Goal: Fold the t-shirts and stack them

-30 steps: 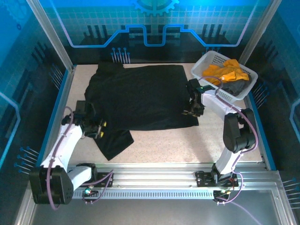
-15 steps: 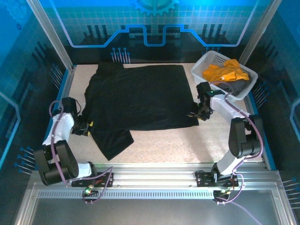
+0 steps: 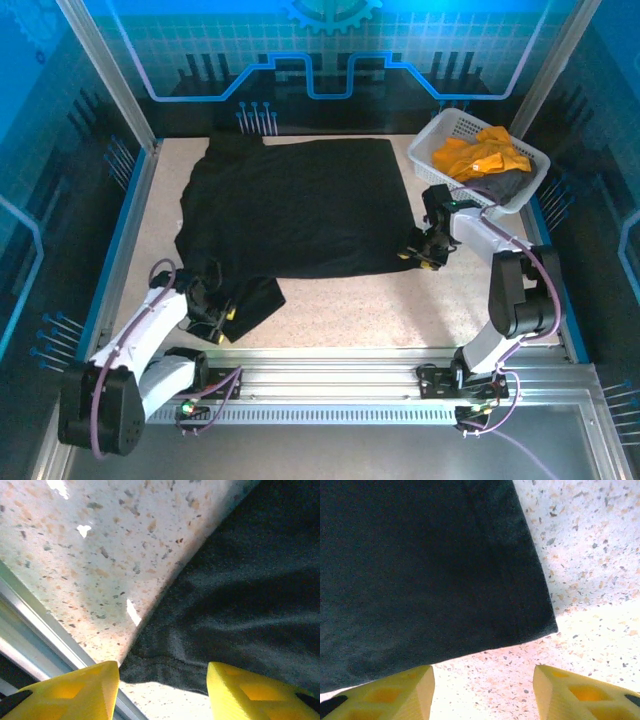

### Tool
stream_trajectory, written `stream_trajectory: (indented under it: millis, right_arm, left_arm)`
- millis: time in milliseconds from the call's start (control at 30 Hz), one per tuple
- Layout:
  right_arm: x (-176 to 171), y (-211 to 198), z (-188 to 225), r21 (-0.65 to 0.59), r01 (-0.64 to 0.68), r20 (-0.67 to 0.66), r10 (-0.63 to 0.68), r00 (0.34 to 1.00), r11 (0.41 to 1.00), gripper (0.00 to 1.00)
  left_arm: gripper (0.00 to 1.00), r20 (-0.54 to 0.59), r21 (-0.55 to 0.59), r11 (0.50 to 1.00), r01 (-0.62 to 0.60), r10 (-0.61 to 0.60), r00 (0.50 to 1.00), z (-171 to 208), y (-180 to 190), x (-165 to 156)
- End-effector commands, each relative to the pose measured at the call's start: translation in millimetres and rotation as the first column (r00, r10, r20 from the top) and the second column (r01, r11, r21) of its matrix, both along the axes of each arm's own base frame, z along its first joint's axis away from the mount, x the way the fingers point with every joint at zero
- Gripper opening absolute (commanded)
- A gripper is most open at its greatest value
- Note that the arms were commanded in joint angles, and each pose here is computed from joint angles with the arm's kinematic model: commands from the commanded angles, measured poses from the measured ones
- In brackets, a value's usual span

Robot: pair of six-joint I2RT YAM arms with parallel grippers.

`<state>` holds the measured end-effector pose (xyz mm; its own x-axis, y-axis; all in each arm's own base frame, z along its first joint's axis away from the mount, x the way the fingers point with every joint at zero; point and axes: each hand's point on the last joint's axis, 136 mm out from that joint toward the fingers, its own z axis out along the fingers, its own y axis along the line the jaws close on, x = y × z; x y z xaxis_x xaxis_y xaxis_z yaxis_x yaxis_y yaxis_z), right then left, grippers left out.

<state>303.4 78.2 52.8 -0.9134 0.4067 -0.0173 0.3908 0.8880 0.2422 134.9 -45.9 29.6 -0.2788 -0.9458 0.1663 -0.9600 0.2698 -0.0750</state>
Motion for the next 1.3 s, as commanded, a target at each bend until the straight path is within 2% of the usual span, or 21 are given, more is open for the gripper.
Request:
stream_trajectory:
  millis: [0,100,200,267,367,400,500,633,800,867,933,1100,1267]
  right_arm:
    - [-2.5,-2.8,-9.0,0.028,0.043,-0.035,-0.042,0.999,0.999,0.56]
    - [-5.4,-11.0,-11.4,0.027,0.073,-0.045,-0.071,0.996,0.997,0.56]
    - [-8.1,-18.1,-12.9,0.031,0.105,-0.049,-0.104,0.993,0.994,0.55]
    - [-9.9,-22.6,-13.6,0.028,0.125,-0.05,-0.124,0.991,0.992,0.56]
    - [-6.5,-25.4,-15.5,0.044,0.148,-0.023,-0.147,0.989,0.988,0.55]
    - [-4.0,-25.6,-16.7,0.047,0.15,-0.015,-0.15,0.989,0.988,0.54]
    - [2.6,-25.0,-23.3,0.05,0.15,-0.02,-0.149,0.989,0.987,0.51]
    - [8.2,-23.2,-32.7,0.054,0.159,-0.04,-0.157,0.987,0.986,0.41]
    - [10.1,-20.3,-43.1,0.063,0.175,-0.071,-0.17,0.983,0.983,0.19]
    - [9.7,-21.8,-39.1,0.039,0.173,-0.06,-0.171,0.983,0.984,0.07]
    - [7.6,-24.6,-29.5,0.003,0.165,-0.039,-0.164,0.986,0.986,0.0]
    - [-10.2,-23.1,-3.5,-0.072,0.119,-0.013,-0.121,0.993,0.99,0.0]
    - [-42.0,-23.9,1.7,-0.125,0.111,-0.023,-0.115,0.993,0.986,0.0]
  left_arm:
    - [0.51,-0.035,-0.009,1.0,-0.027,0.027,0.999,-11.1,-8.8,3.1]
    - [0.49,-0.088,0.011,1.0,0.012,-0.011,0.996,-25.5,-11.9,-3.6]
    - [0.42,-0.1,0.014,1.0,0.022,-0.021,0.995,-35.4,-13.9,-3.7]
    - [0.32,-0.08,0.02,0.999,0.033,-0.032,0.996,-36.7,-13.7,1.6]
    - [0.02,-0.029,0.041,0.998,0.048,-0.047,0.998,-28.9,-10.1,9.0]
    - [0.0,-0.016,0.051,0.998,0.048,-0.047,0.999,-24.5,-8.2,9.7]
    - [0.0,0.014,0.055,0.997,0.046,-0.047,0.999,-12.3,-6.8,10.3]
    - [0.0,0.029,0.054,0.998,0.044,-0.046,0.999,-4.1,-6.2,8.9]
    - [0.0,0.067,0.064,0.997,0.047,-0.051,0.996,13.6,-5.0,16.1]
    - [0.0,0.079,0.077,0.996,0.048,-0.054,0.995,24.0,-2.8,17.7]
    - [0.0,0.085,0.092,0.995,0.041,-0.049,0.995,36.0,0.6,14.9]
    - [0.0,0.121,0.087,0.996,-0.035,0.024,0.992,56.0,7.0,-4.5]
    - [0.0,0.114,0.074,0.995,-0.07,0.061,0.992,60.1,8.9,-31.3]
